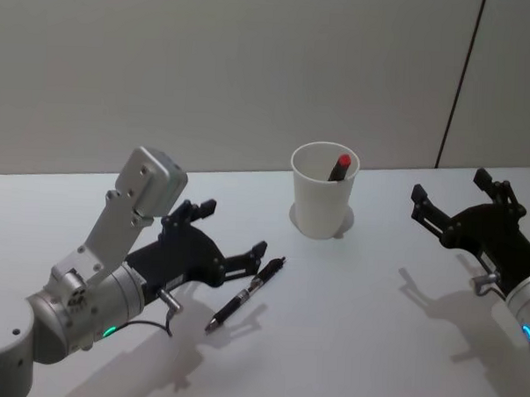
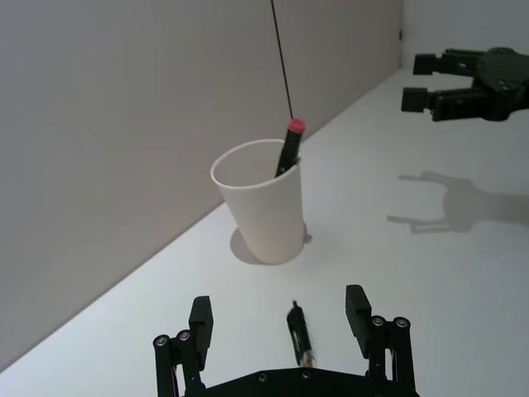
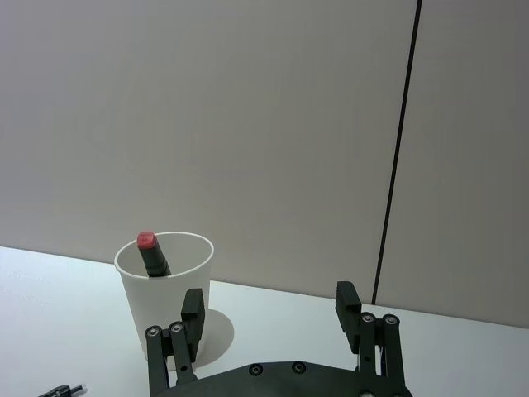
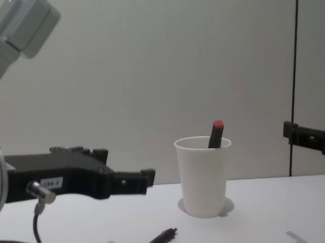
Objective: Place the pen into the pen holder.
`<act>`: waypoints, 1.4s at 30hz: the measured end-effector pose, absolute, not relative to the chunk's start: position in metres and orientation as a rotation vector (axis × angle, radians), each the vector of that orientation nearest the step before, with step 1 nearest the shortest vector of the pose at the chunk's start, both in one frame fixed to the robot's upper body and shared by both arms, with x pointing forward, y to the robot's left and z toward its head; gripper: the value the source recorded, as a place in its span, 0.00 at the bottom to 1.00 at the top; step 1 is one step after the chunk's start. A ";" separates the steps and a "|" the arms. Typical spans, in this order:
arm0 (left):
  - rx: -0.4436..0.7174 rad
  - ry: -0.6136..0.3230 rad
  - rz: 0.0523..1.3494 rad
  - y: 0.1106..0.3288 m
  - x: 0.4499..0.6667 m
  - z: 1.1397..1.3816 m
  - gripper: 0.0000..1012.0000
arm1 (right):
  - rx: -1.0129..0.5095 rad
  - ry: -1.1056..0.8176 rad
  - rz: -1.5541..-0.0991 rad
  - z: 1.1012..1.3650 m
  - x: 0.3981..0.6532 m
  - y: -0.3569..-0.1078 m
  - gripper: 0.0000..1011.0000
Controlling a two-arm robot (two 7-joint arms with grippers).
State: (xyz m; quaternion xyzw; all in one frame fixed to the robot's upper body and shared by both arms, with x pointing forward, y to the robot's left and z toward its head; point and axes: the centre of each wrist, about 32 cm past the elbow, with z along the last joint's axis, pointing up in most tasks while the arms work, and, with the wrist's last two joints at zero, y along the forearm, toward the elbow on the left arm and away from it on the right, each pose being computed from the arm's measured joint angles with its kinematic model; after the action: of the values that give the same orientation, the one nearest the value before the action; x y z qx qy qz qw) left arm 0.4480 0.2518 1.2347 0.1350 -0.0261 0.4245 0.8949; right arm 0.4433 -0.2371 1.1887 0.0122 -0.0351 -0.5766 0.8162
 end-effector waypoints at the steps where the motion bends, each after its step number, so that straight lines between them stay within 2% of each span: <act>1: 0.287 -0.048 0.875 0.252 0.448 1.235 0.99 | 0.026 -0.075 -1.230 1.189 0.443 -0.237 0.99; 21: 0.474 0.087 0.784 0.248 0.450 1.246 0.99 | 0.026 -0.075 -1.229 1.189 0.443 -0.237 0.99; 29: 0.516 0.156 0.809 0.242 0.453 1.241 0.99 | 0.026 -0.075 -1.230 1.189 0.443 -0.237 0.99; 42: 0.541 0.215 0.862 0.235 0.459 1.232 0.99 | 0.026 -0.075 -1.230 1.189 0.443 -0.237 0.99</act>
State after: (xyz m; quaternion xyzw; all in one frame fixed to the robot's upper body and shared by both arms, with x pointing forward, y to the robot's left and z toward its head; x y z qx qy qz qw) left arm 0.4587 0.2352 1.2319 0.2586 0.1028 0.4118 0.8678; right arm 0.4433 -0.2371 1.1887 0.0122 -0.0352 -0.5766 0.8162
